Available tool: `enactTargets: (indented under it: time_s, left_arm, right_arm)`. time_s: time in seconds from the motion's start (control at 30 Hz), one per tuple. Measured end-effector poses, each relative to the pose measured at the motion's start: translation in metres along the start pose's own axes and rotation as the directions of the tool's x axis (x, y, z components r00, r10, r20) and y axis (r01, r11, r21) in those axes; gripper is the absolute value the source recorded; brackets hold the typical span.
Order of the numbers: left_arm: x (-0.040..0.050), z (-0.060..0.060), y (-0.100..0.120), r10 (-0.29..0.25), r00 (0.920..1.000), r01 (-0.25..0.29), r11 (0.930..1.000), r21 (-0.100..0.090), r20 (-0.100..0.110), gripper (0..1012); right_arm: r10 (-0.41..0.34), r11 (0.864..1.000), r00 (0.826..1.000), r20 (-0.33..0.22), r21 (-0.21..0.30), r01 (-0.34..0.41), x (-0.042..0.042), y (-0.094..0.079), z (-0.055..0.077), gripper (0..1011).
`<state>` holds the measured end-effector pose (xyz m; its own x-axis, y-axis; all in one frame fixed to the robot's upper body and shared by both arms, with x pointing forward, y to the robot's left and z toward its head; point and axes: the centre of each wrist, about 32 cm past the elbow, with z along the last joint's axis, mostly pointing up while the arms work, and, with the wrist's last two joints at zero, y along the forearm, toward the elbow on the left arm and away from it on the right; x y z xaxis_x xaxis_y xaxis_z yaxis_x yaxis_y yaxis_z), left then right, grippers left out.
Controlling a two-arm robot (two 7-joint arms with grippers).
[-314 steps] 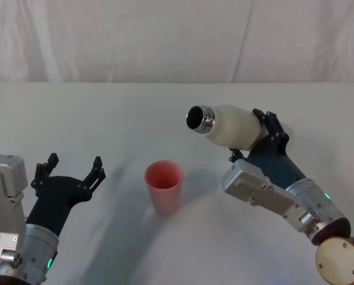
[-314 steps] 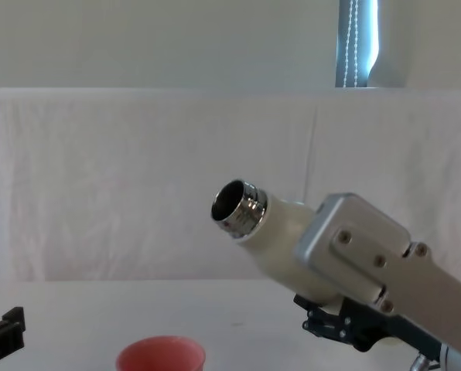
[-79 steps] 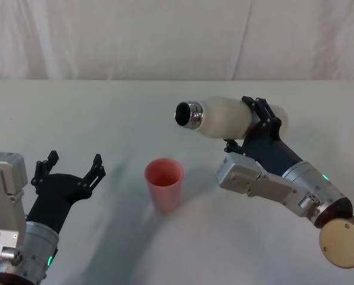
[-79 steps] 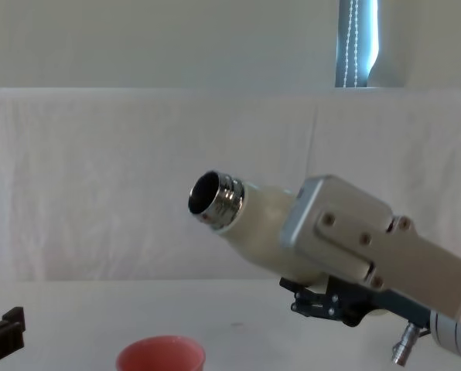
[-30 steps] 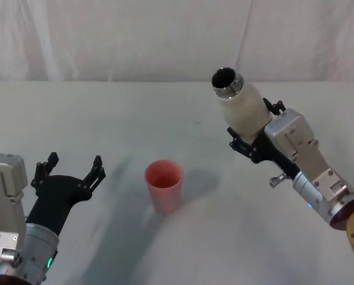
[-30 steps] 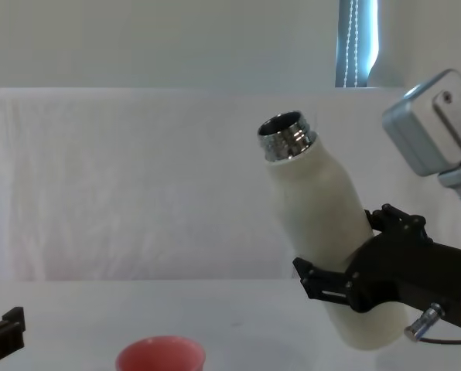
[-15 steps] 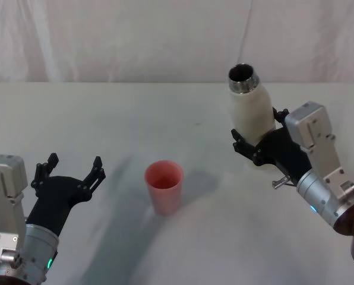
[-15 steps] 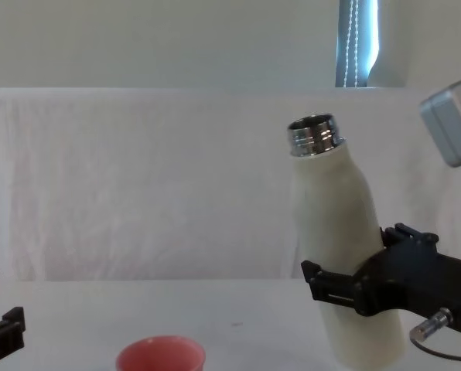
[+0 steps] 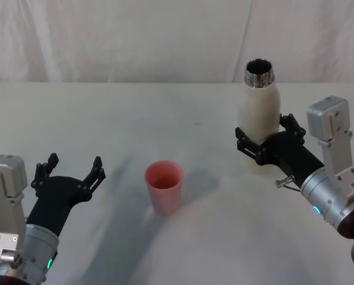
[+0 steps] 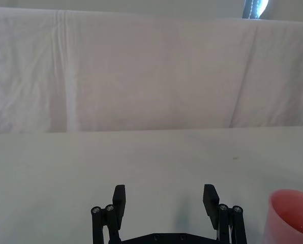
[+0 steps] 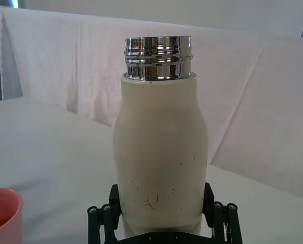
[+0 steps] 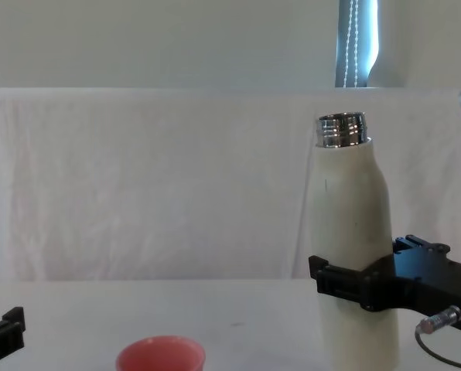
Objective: Grasp the thermos with one hand and pour water into the cup lid.
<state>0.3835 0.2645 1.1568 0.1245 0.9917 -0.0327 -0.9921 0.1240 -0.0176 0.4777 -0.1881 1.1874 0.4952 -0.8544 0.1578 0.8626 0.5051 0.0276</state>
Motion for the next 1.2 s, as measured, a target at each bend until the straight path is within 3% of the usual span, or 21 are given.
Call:
enactTargets:
  time_s: [0.7, 0.97, 1.2]
  left_arm:
    - [0.0000, 0.000, 0.000, 0.000, 1.0000, 0.000, 1.0000, 0.000, 0.000, 1001]
    - [0.0000, 0.000, 0.000, 0.000, 1.0000, 0.000, 1.0000, 0.000, 0.000, 1001]
    - [0.0000, 0.000, 0.000, 0.000, 1.0000, 0.000, 1.0000, 0.000, 0.000, 1001]
  right_arm:
    - [0.010, 1.000, 0.987, -0.158, -0.021, -0.013, 0.0011, 0.001, -0.007, 950]
    - [0.002, 1.000, 0.987, -0.163, -0.012, -0.004, -0.0004, 0.002, -0.011, 950]
    - [-0.001, 1.000, 0.991, -0.131, 0.001, 0.001, -0.0057, 0.005, -0.018, 950]
